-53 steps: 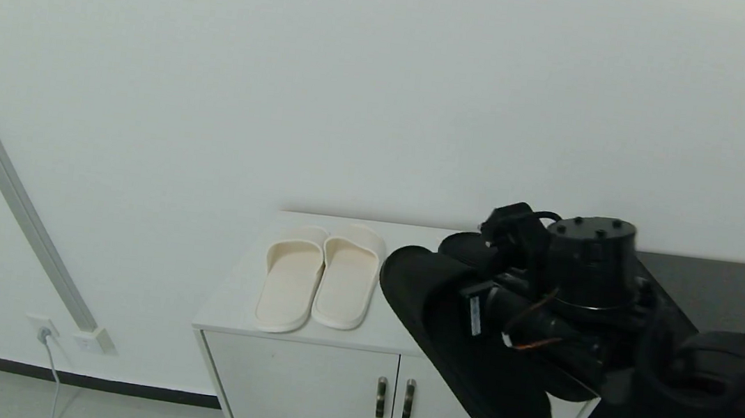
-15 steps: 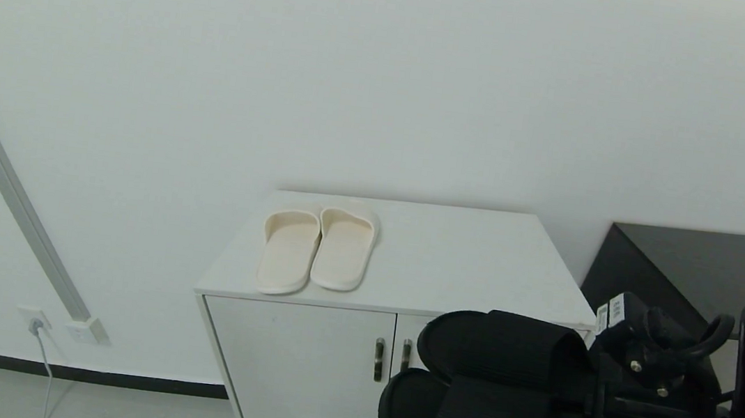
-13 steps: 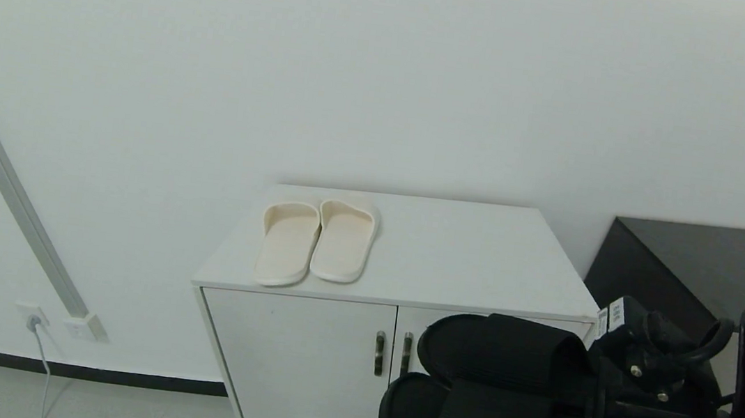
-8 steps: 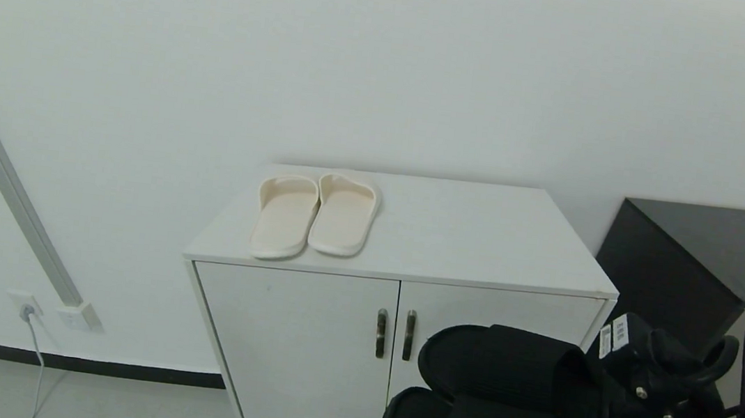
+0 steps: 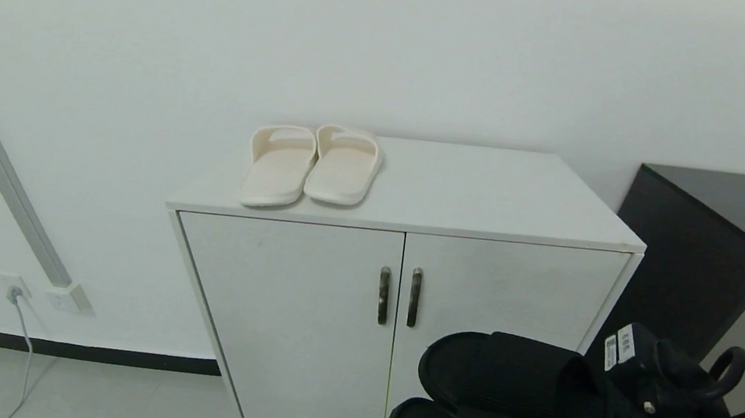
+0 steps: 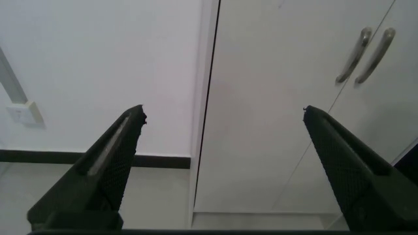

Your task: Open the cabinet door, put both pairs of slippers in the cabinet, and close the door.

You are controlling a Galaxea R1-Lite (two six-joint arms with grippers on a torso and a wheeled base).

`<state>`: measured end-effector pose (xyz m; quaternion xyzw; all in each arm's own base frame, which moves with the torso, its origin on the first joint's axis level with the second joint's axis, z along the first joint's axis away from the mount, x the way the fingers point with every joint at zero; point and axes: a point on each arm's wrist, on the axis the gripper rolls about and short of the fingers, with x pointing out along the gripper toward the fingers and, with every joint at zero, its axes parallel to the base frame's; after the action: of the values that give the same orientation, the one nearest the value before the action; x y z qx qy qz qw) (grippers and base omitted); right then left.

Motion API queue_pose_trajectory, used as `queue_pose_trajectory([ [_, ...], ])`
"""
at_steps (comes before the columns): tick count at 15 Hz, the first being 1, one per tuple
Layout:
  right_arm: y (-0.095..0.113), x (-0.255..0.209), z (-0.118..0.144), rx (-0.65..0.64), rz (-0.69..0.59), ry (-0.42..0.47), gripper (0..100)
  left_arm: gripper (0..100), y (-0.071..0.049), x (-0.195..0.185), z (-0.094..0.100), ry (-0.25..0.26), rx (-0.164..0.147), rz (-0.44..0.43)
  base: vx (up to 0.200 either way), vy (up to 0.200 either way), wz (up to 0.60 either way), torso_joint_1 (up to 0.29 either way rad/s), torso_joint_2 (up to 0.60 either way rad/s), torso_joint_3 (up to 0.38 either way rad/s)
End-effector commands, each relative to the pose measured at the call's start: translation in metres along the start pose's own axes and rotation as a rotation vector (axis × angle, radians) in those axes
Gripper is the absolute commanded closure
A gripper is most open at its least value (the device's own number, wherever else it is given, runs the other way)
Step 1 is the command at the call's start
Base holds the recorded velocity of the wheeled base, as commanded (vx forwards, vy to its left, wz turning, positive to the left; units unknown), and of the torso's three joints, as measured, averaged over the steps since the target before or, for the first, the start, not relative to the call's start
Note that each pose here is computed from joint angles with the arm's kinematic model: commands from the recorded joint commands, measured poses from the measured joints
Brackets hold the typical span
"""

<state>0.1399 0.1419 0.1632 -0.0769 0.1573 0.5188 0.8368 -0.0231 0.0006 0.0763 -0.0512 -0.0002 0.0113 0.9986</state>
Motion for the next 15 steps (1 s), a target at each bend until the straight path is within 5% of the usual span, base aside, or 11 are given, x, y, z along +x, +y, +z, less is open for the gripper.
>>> queue_pose_trajectory([
  [1, 0.0006, -0.0001, 0.0001, -0.007, 0.003, -0.001, 100, 0, 0.0, 0.0001, 0.0, 0.001, 0.0, 0.001, 0.0, 0.0, 0.0, -0.163, 0.49, 0.33],
  [15, 0.0047, 0.0047, -0.006, -0.018, 0.03, 0.03, 100, 0, -0.0003, 0.0011, 0.0004, 0.019, 0.037, -0.013, 0.0, 0.0, 0.0, -0.103, 0.46, 0.355],
])
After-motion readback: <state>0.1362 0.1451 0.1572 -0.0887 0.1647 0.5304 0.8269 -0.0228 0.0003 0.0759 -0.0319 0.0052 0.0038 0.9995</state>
